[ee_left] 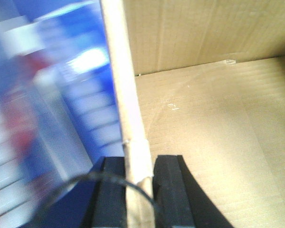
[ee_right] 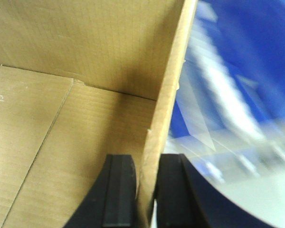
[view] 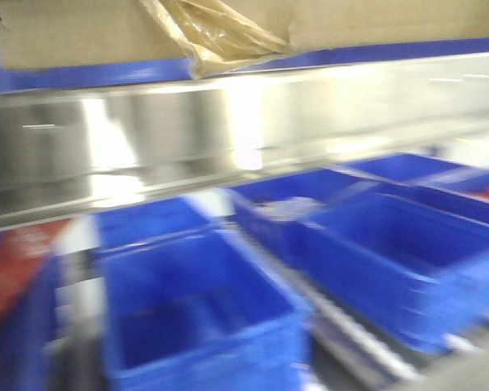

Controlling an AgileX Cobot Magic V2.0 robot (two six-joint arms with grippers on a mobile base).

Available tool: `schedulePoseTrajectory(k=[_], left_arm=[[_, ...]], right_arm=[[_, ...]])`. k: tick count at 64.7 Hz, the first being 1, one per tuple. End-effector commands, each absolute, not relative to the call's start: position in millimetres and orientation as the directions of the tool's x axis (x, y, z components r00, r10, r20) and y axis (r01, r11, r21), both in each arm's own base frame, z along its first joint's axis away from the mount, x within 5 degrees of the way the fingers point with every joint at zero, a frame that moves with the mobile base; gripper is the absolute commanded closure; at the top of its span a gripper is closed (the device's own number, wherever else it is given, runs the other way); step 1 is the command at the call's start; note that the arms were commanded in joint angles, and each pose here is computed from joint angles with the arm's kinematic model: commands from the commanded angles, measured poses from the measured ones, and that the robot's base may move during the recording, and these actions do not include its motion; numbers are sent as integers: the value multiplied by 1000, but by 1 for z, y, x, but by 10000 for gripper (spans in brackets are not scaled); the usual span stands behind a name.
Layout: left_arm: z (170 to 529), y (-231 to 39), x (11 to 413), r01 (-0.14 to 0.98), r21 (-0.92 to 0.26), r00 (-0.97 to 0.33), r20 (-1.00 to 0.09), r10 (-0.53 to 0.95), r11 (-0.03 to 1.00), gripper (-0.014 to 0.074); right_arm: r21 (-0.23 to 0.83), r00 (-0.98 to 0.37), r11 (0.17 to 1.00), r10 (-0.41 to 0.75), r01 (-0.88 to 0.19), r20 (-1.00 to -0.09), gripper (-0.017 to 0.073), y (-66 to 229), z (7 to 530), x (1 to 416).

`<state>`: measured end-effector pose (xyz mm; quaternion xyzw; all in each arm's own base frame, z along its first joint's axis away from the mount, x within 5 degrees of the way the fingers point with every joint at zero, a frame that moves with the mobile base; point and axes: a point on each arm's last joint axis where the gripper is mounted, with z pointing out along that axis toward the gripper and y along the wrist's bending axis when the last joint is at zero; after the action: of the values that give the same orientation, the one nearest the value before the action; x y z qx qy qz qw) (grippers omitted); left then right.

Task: Grab carton from right shelf to conveyor
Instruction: 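Hold the carton with both grippers while the base drives to the conveyor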

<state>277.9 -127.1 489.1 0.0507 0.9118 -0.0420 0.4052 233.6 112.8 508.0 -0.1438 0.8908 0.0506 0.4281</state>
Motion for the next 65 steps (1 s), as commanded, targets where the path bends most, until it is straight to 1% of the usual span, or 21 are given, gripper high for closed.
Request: schedulePoseTrajectory(k=[1, 65], left_arm=[[498, -137, 272, 198, -102, -621, -783, 44, 975, 610], [498, -135, 273, 187, -83, -614, -788, 50, 979, 610]], right_arm=[[8, -543, 934, -202, -358, -815, 624, 120, 514, 231], [8, -543, 934, -202, -358, -815, 624, 120, 514, 231]])
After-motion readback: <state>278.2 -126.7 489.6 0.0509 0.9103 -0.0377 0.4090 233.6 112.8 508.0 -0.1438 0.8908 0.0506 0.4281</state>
